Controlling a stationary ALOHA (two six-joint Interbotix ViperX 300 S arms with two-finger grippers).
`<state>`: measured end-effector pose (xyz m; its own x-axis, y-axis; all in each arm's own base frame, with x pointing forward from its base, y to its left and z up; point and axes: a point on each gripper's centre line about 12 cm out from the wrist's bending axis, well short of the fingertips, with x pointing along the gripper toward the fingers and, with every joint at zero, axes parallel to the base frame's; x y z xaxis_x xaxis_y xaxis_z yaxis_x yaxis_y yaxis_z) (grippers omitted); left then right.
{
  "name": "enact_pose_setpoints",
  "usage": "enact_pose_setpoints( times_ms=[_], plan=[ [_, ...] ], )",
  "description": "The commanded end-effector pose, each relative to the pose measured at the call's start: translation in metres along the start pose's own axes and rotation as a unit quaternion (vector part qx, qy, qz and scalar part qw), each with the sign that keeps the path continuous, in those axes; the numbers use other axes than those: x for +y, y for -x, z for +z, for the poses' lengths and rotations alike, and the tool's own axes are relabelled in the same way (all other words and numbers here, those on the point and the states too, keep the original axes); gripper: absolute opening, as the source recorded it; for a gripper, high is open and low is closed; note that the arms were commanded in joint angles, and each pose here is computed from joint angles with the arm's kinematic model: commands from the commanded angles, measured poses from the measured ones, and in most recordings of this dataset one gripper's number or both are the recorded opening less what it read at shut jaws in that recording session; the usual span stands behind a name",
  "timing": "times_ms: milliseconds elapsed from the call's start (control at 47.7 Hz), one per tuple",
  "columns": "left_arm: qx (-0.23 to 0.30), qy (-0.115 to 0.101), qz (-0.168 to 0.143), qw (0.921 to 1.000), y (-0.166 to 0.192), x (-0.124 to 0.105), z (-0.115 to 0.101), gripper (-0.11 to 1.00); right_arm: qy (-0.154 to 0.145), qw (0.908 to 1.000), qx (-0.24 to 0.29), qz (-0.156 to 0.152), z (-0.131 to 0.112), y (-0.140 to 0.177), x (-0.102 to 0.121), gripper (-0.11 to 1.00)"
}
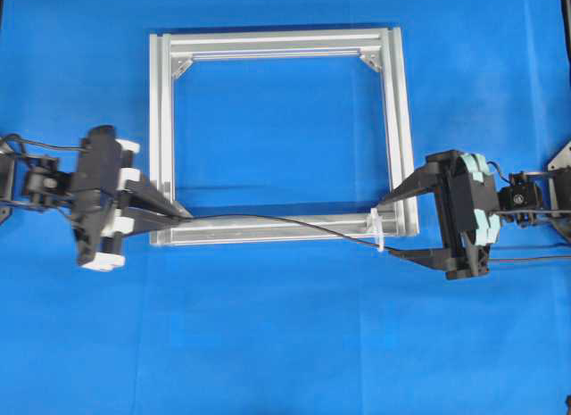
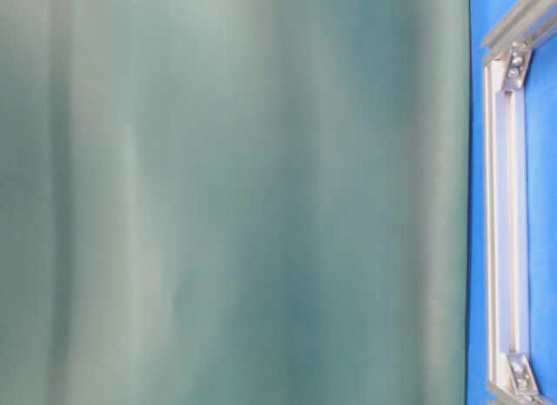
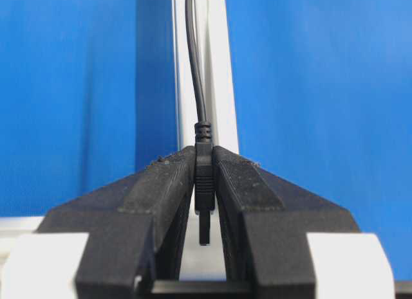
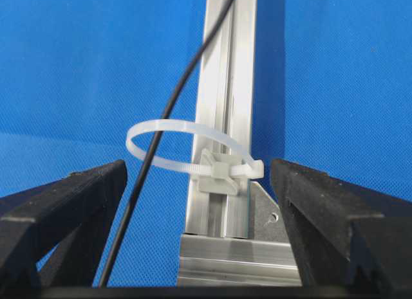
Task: Insert the wire through the string loop located on the right side.
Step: 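Pull the plug leftward with the left gripper, drawing cable through loop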
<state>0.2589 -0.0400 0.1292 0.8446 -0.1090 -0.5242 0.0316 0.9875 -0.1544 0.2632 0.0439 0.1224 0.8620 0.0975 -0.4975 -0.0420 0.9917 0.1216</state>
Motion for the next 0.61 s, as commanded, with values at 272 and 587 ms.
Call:
enact_pose_setpoints(
  times_ms=[272,587],
  plan=[
    [0.035,-0.016,-0.007,0.9992,0.010,-0.003,-0.013,0.09,0.001,0.9999,-0.013,0.002,0.006,0.001,0.001,0.91],
    [0.053,-0.013,-0.004,0.9985,0.011,-0.003,-0.018,0.09,0.000,0.9999,-0.013,0.002,0.006,0.001,0.001,0.91]
  ],
)
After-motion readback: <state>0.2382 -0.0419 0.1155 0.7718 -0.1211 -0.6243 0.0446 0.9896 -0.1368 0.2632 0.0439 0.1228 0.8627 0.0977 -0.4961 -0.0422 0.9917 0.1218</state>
